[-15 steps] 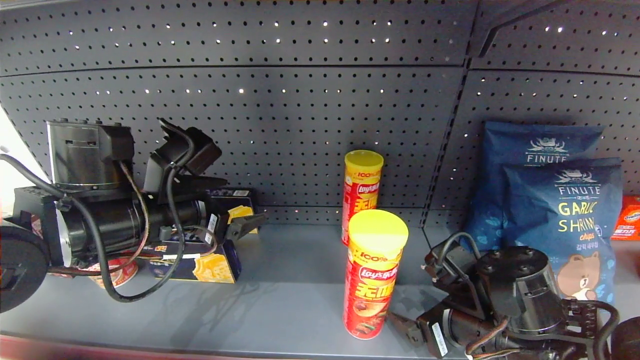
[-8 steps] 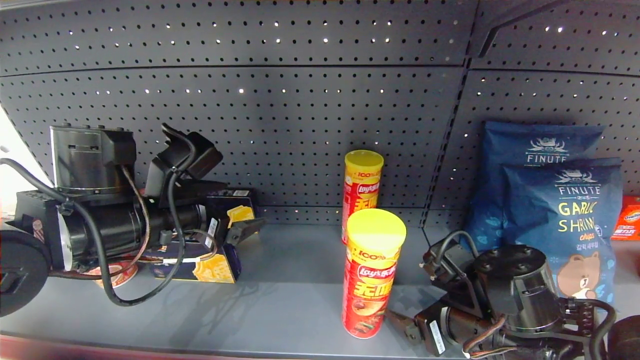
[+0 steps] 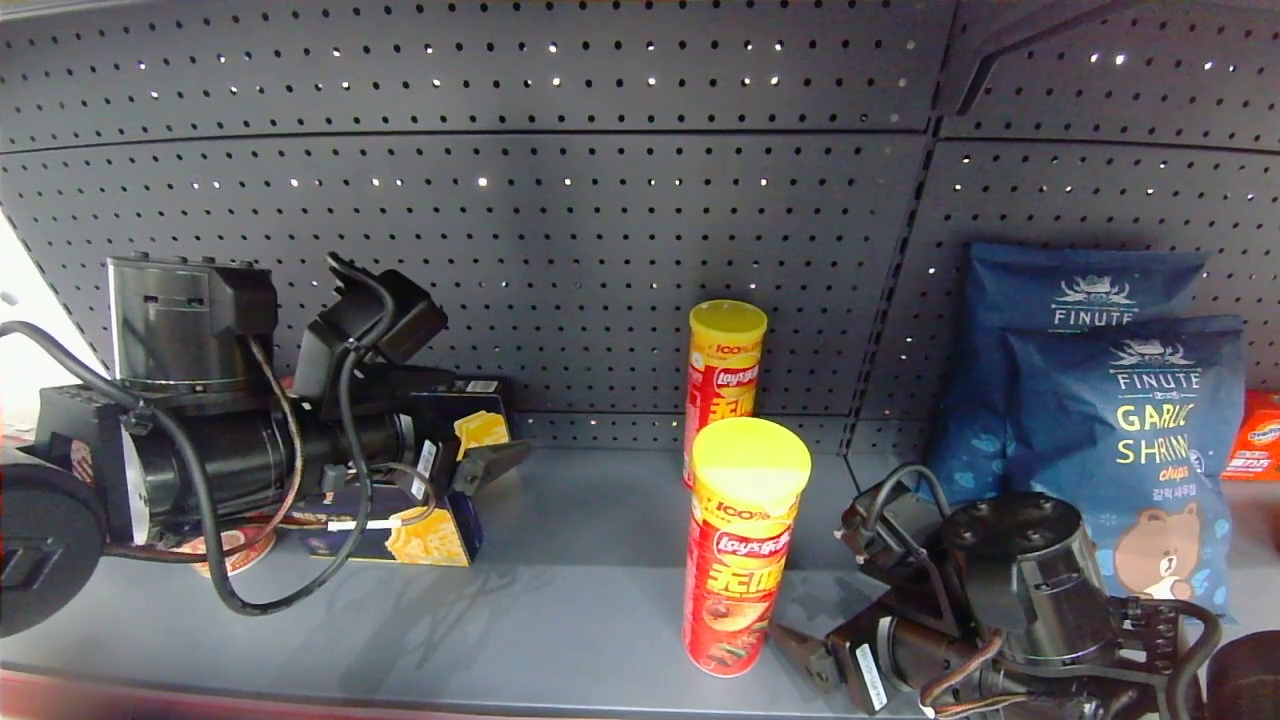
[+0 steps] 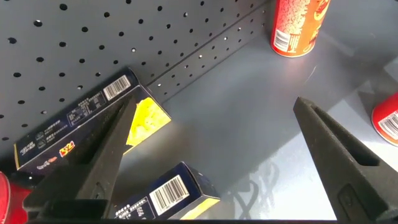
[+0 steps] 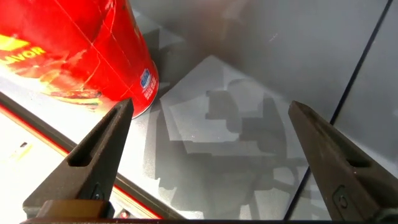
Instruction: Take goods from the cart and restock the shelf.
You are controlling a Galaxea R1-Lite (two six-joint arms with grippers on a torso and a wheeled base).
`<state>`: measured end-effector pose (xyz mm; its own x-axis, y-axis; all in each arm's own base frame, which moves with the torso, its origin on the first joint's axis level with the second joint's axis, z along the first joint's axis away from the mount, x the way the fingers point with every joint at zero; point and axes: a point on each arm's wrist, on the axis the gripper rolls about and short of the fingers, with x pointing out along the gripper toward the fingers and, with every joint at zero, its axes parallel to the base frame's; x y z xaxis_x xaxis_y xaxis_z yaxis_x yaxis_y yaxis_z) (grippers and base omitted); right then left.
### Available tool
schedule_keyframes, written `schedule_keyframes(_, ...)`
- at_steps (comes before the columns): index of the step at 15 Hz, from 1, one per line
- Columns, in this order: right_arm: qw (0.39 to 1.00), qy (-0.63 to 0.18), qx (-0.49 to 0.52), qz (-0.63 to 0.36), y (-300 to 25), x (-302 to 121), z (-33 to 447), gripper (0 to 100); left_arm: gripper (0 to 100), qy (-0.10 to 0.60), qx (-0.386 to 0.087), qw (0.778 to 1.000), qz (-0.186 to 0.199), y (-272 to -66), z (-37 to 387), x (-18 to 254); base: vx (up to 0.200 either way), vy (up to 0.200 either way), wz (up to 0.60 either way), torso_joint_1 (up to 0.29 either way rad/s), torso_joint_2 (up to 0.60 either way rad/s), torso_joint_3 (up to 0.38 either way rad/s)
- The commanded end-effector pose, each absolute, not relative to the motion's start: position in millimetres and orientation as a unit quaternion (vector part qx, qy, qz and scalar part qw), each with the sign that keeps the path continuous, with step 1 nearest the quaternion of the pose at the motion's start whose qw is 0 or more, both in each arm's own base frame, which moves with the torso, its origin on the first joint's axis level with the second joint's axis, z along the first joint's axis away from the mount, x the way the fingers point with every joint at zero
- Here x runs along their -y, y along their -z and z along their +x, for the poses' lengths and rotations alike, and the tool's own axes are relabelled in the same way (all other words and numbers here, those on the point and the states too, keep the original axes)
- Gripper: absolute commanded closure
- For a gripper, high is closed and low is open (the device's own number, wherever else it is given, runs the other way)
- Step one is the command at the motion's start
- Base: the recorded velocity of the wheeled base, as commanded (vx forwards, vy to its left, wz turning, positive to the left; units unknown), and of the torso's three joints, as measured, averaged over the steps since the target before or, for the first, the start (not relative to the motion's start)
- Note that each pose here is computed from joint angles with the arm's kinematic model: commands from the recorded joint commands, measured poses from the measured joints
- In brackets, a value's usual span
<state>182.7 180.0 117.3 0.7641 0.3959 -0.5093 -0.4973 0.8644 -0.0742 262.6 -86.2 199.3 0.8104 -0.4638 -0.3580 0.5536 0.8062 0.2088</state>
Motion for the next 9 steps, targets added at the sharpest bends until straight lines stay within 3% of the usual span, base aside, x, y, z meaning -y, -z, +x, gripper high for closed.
schedule_keyframes(1, 0.933, -0.239, -0.249, -0.106, -115, -181, 184, 0, 0, 0.271, -0.142, 0.940, 0.153, -198, 264, 87, 0.000, 0.000, 0.00, 0.000, 0.00, 0.000)
schedule_keyframes(7, 0.937, -0.245, -0.228, -0.103, -124, -174, 177, 0, 0, 0.272, -0.144, 0.939, 0.153, -193, 257, 85, 0.000, 0.000, 0.00, 0.000, 0.00, 0.000)
schedule_keyframes(9, 0.946, -0.247, -0.193, -0.082, -144, -167, 169, 0, 0, 0.275, -0.120, 0.941, 0.157, -204, 236, 81, 0.000, 0.000, 0.00, 0.000, 0.00, 0.000)
